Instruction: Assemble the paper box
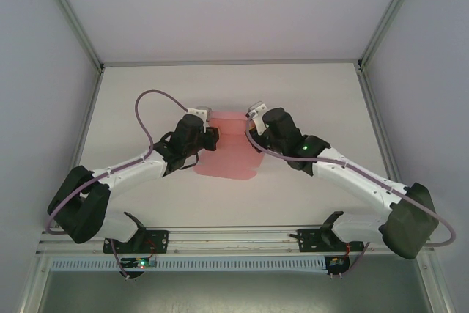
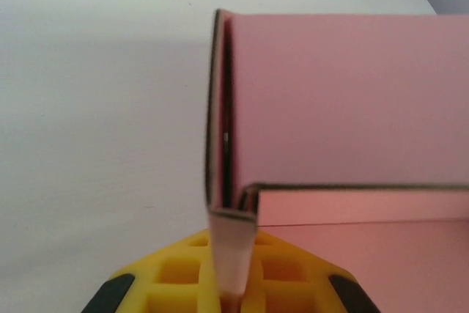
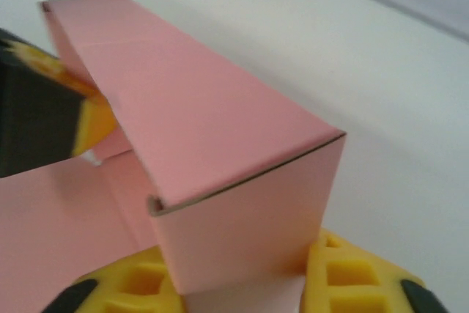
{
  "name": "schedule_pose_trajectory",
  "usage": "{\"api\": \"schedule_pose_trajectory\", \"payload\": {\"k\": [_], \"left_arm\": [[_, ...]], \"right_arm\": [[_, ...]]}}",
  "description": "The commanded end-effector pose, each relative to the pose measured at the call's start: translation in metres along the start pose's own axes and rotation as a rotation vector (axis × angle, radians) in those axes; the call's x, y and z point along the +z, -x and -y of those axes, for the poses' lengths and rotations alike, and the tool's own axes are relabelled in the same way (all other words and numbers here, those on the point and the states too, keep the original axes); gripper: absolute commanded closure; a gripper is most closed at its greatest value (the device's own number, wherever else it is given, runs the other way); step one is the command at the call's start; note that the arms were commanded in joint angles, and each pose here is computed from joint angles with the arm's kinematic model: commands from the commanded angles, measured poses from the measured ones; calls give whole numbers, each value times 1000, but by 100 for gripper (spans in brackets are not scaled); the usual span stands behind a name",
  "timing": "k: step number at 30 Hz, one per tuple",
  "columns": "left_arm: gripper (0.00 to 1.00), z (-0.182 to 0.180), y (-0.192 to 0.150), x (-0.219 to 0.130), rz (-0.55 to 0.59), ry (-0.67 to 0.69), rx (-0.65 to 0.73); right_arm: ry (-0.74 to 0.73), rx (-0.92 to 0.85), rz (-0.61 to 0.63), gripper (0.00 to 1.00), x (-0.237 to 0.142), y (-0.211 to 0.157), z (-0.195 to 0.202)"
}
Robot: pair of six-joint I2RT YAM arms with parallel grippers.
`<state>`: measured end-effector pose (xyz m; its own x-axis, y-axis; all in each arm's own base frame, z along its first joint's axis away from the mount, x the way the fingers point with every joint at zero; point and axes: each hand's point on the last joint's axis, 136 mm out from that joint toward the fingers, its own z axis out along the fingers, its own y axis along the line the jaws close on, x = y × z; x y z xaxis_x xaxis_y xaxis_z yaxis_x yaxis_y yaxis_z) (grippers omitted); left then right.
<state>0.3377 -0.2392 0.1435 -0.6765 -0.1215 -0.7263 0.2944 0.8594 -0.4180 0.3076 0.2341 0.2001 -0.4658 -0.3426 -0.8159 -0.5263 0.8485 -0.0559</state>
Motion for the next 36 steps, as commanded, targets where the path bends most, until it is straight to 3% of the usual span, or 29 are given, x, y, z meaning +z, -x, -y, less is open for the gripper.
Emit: {"api": "schedule_pose_trajectory", "payload": {"k": [1, 8, 15, 22, 28, 31, 36], "left_arm": [[100, 52, 38, -11, 88, -159, -8], [100, 37, 41, -6, 63, 34, -93], [100, -6, 33, -2, 56, 336, -274], [100, -48, 20, -24, 65, 590, -365], [100, -61, 12, -33, 46, 645, -375], [100, -52, 10, -27, 19, 587, -371], [100, -28, 9, -9, -25, 451, -376]], "right_arm": [[-181, 12, -1, 86, 8, 2, 23], [-448, -49, -37, 100, 11, 1, 54], [-779, -78, -92, 100, -2, -2, 98], [-975, -47, -131, 100, -21, -14, 134], [-1097, -18, -128, 100, -42, -17, 157], [-1155, -33, -123, 100, -50, -13, 164], [-1082, -15, -110, 100, -35, -10, 158]]}}
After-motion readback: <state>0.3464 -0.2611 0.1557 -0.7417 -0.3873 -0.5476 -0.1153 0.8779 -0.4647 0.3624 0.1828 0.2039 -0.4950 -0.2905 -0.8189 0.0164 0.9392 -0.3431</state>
